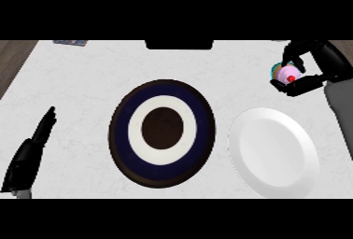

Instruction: Pick the cupcake from the plate and place it in the plate

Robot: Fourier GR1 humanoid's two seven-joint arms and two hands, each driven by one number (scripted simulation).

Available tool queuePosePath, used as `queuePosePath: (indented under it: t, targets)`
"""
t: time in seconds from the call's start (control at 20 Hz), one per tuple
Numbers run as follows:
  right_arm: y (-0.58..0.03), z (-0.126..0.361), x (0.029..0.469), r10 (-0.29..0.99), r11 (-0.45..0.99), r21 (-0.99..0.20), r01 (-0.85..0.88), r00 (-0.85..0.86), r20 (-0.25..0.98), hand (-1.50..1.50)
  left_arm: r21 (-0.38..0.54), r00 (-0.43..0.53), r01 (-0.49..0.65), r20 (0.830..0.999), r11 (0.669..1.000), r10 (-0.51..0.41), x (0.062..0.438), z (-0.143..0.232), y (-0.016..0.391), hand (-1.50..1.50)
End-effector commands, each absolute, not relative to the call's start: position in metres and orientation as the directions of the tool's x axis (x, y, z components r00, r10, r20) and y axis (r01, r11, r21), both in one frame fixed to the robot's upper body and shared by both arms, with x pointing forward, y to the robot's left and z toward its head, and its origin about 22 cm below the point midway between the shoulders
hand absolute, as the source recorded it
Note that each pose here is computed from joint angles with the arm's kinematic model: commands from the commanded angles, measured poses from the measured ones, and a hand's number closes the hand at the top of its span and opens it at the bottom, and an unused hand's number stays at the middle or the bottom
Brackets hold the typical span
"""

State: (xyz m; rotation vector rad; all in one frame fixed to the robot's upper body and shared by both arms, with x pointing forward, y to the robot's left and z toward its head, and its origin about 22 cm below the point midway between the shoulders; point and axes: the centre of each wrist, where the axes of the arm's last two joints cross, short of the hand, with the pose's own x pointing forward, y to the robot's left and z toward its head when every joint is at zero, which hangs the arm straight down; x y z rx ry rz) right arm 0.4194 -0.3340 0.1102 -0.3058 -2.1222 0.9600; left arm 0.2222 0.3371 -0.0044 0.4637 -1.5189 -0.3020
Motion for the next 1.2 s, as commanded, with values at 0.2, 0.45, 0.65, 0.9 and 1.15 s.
queuePosePath:
  t: [0.2, 0.45, 0.65, 0.9, 1.15]
  targets:
    - [-0.255, 0.135, 0.412, 0.319, 0.693, -0.684, -0.229, -0.753, 0.575, 1.50, 0.474, 0.054, -0.117, 0.880, 0.873, -0.471, 0.216, -0.004, 0.336, 0.00]
    - [-0.219, 0.170, 0.393, 0.295, 0.692, -0.665, -0.280, -0.731, 0.615, 1.50, 0.473, 0.044, -0.105, 0.881, 0.875, -0.471, 0.198, -0.009, 0.338, 0.00]
    - [-0.157, 0.159, 0.392, 0.306, 0.652, -0.674, -0.347, -0.693, 0.653, 1.50, 0.467, 0.033, -0.092, 0.884, 0.879, -0.466, 0.225, 0.007, 0.340, 0.00]
    - [-0.114, 0.139, 0.373, 0.352, 0.548, -0.734, -0.402, -0.685, 0.638, 1.50, 0.479, 0.048, -0.102, 0.878, 0.872, -0.477, 0.233, -0.008, 0.319, 0.00]
    - [-0.077, 0.128, 0.370, 0.371, 0.508, -0.738, -0.444, -0.661, 0.652, 1.50, 0.459, 0.044, -0.083, 0.889, 0.885, -0.457, 0.222, -0.015, 0.327, 0.00]
